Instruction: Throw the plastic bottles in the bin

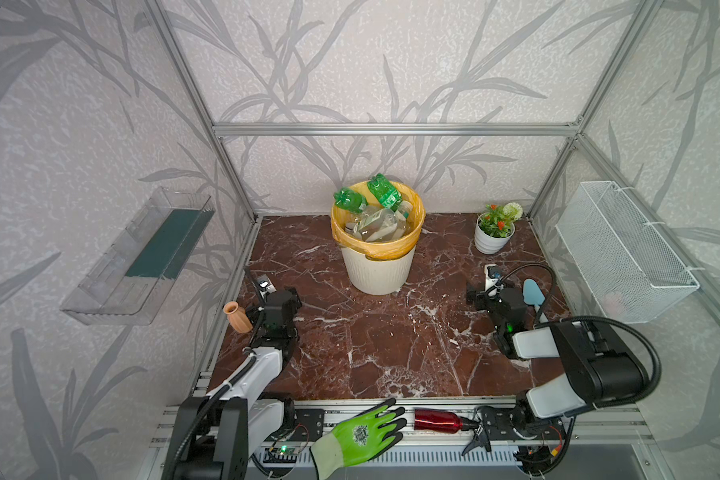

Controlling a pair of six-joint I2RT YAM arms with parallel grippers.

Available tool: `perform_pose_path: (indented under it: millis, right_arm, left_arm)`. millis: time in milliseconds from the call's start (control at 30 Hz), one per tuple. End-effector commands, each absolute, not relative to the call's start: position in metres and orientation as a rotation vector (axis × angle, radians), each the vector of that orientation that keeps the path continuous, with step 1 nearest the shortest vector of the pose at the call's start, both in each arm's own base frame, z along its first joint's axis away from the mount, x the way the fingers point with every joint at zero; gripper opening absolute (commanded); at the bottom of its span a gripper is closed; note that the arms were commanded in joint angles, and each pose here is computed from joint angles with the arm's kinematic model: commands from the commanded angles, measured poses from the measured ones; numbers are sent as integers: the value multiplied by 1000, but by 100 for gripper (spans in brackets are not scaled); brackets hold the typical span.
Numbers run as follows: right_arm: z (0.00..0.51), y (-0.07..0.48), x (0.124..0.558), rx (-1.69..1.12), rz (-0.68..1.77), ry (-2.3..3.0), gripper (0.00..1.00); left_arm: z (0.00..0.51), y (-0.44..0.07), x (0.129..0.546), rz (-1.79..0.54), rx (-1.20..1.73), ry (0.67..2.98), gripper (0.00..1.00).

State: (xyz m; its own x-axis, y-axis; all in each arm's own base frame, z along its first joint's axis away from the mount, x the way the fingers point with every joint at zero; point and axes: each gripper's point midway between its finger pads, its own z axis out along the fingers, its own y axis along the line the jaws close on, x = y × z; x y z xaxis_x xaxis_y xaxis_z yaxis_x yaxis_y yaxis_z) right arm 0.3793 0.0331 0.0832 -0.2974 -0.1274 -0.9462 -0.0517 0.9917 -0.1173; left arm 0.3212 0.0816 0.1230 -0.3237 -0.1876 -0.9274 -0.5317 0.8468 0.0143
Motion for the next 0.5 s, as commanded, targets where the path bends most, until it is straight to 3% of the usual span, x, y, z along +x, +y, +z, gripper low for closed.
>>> perform_pose_path:
  millis: [0, 267, 467]
  right_arm:
    - [98, 23, 382, -65, -95, 1828, 99]
    - [94, 20, 396, -53, -111, 1867, 99]
    - [93, 21, 396, -58, -109, 1871, 99]
  left_arm:
    - [144, 76, 347, 314, -499, 1830, 99]
    - [97, 58, 390, 265, -307, 1941, 99]
    - [95, 58, 388, 232, -314, 1923, 99]
